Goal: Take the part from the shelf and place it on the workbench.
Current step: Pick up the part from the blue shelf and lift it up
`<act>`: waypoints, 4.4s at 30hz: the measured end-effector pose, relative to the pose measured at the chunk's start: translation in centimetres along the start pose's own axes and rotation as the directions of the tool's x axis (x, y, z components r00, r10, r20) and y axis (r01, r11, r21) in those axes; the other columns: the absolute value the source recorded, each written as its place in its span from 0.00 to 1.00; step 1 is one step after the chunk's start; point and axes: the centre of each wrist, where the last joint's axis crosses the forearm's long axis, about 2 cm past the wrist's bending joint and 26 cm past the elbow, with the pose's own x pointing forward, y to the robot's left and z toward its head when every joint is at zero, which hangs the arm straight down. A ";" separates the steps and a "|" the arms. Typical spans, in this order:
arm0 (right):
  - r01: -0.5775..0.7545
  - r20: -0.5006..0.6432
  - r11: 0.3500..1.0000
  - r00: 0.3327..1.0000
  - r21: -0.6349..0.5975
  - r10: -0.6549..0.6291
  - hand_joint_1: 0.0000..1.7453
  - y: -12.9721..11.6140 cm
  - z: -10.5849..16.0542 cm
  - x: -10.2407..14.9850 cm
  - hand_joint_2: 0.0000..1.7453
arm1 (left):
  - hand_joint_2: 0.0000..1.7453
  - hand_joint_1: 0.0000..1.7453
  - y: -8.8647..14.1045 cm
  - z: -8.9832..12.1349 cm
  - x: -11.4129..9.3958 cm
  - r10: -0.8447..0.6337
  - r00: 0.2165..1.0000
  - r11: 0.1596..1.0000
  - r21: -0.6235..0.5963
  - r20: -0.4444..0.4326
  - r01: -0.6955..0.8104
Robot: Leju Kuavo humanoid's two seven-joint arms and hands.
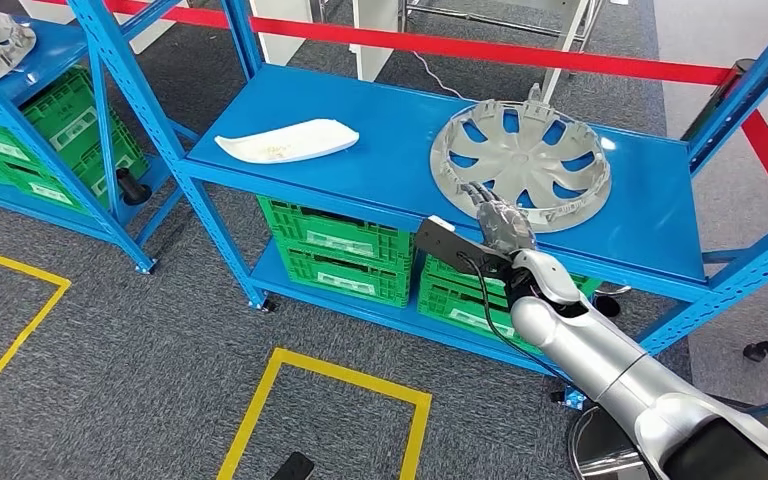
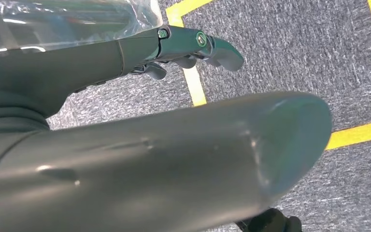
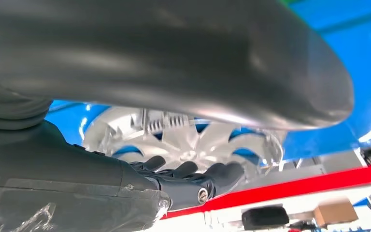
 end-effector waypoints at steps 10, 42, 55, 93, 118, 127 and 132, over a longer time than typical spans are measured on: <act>0.000 0.001 1.000 1.000 0.000 0.000 0.00 0.0 0.0 0.0 0.00 | 0.00 0.00 0.0 0.0 0.0 0.000 1.000 1.000 0.000 0.000 0.000; 0.001 0.002 1.000 1.000 -0.001 -0.001 0.00 0.0 0.0 0.0 0.00 | 0.00 0.00 0.1 0.0 0.1 0.000 1.000 1.000 0.001 0.002 0.000; 0.001 0.002 1.000 1.000 -0.001 -0.001 0.00 0.0 0.0 0.0 0.00 | 0.00 0.00 0.1 0.0 0.1 0.000 1.000 1.000 0.002 0.003 0.000; 0.001 0.003 1.000 1.000 -0.003 -0.001 0.00 -0.1 -0.1 0.0 0.00 | 0.00 0.00 0.1 -0.1 0.2 -0.001 1.000 1.000 0.002 0.004 0.001; 0.001 0.004 1.000 1.000 -0.003 -0.001 0.00 -0.1 -0.1 0.0 0.00 | 0.00 0.00 0.1 -0.1 0.2 -0.002 1.000 1.000 0.003 0.006 0.002; 0.001 0.004 1.000 1.000 -0.004 -0.001 0.00 -0.1 -0.1 0.0 0.00 | 0.00 0.00 0.1 -0.1 0.2 -0.002 1.000 1.000 0.003 0.005 0.002; 0.001 0.004 1.000 1.000 -0.005 -0.001 0.00 -0.2 -0.1 0.0 0.00 | 0.00 0.00 0.1 -0.1 0.2 -0.002 1.000 1.000 0.003 0.005 0.002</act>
